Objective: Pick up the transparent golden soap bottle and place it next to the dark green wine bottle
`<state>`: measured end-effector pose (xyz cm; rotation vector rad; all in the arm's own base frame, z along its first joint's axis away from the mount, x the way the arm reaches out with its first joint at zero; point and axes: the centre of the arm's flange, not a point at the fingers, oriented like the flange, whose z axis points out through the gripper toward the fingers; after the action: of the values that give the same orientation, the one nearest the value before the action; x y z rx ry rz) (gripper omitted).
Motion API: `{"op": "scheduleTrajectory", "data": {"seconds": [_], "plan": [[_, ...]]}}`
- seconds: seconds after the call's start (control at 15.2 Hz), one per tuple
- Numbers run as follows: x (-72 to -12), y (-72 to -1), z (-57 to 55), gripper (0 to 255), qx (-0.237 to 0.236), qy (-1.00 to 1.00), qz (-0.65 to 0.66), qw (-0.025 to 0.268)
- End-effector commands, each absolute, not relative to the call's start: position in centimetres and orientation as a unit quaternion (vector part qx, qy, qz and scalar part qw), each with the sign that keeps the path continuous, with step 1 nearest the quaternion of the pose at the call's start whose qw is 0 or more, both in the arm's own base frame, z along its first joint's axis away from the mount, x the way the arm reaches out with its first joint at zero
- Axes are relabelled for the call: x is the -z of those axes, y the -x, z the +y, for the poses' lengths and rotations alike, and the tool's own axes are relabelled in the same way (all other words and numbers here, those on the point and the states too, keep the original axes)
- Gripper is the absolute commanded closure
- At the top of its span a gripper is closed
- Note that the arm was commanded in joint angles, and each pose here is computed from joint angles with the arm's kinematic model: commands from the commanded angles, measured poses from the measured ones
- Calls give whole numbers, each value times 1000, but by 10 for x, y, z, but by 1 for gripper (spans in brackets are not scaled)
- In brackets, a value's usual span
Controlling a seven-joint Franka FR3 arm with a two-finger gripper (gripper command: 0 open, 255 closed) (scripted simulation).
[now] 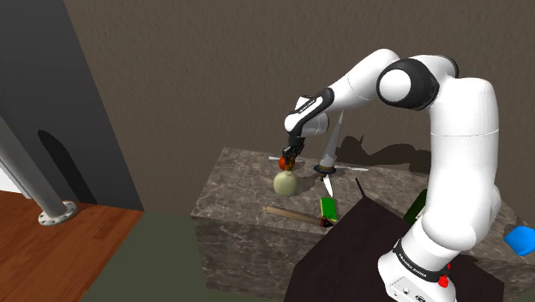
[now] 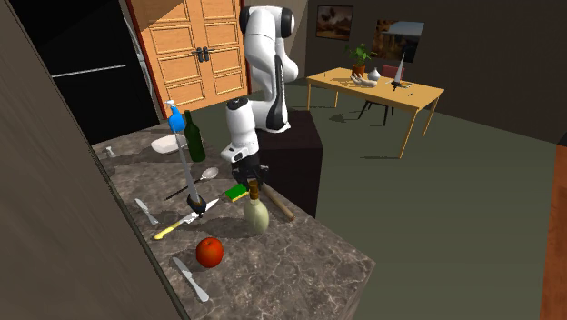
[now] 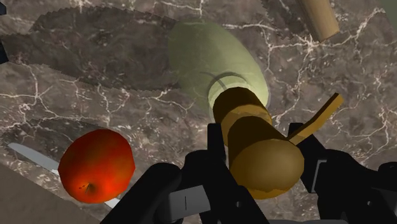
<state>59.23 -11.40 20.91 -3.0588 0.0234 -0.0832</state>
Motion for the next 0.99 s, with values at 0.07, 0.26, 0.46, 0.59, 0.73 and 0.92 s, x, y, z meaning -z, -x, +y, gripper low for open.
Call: {"op": "scheduleTrajectory", "data": {"seconds": [0.07,0.26,0.46,0.59,0.73,0.92], "plan": [[-223,-592,-114,255,27,999,8,41],[-239,-592,-114,255,27,999,8,41],[-254,-592,-114,255,27,999,8,41],[-265,-592,-114,255,27,999,8,41],[-276,-592,-114,255,27,999,8,41],[-291,-592,-114,255,27,999,8,41]]}}
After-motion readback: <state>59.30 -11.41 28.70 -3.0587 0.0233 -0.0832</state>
